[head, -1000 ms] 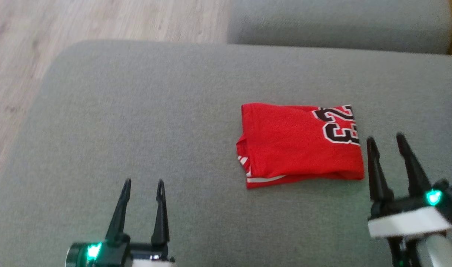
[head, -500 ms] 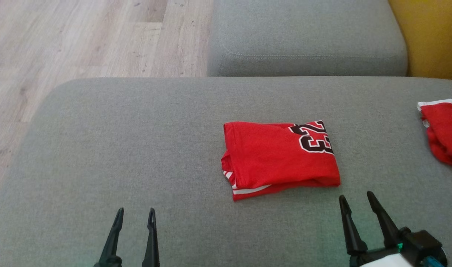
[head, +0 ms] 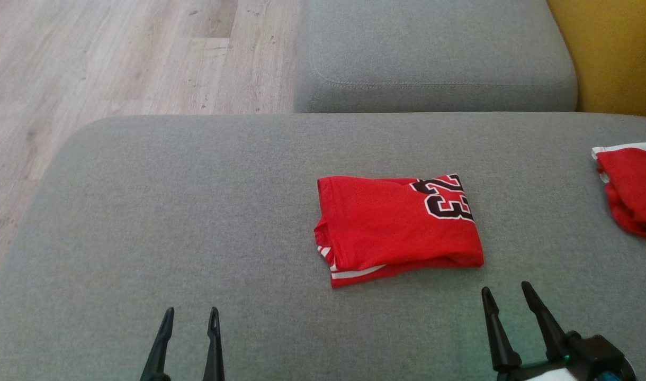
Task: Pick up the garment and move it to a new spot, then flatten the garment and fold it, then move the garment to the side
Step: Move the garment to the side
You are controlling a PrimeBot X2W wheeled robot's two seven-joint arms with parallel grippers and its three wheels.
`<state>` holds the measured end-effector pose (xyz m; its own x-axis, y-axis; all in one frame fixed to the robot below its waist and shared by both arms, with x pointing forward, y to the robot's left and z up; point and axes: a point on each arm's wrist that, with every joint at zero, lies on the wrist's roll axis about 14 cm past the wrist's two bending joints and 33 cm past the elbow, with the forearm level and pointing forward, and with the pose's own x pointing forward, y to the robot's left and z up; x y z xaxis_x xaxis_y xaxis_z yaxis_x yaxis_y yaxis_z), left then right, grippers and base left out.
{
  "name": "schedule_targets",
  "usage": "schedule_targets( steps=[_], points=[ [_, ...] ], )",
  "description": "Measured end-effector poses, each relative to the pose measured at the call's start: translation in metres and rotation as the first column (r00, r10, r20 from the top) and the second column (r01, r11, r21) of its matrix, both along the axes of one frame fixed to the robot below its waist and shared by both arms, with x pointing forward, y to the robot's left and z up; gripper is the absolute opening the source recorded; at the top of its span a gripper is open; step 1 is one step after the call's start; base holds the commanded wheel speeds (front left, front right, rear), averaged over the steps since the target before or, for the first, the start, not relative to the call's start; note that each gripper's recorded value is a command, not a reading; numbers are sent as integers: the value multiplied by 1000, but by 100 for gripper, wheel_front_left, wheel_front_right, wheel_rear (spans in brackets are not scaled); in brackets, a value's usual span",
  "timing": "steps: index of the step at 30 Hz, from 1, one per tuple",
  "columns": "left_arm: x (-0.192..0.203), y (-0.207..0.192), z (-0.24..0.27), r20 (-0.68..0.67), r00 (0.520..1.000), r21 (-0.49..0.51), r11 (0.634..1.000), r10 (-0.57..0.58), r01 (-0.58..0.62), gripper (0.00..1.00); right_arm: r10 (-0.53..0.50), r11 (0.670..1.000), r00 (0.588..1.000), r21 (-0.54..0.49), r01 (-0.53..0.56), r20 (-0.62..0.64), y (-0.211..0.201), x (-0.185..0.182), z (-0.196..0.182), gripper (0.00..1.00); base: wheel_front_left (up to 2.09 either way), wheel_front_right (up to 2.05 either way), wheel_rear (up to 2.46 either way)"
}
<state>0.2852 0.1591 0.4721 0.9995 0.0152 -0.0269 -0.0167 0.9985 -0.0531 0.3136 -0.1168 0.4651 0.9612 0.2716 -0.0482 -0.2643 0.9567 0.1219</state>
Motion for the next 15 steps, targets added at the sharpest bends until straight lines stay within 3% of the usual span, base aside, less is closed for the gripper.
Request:
schedule_targets(
  steps=[15],
  points=[
    [7, -1, 15, 42, 999, -13, 1000, 9, -8, 100, 2, 1000, 998, 4, -2, -65, 4, 7, -19, 100, 0, 0, 0]
  ],
)
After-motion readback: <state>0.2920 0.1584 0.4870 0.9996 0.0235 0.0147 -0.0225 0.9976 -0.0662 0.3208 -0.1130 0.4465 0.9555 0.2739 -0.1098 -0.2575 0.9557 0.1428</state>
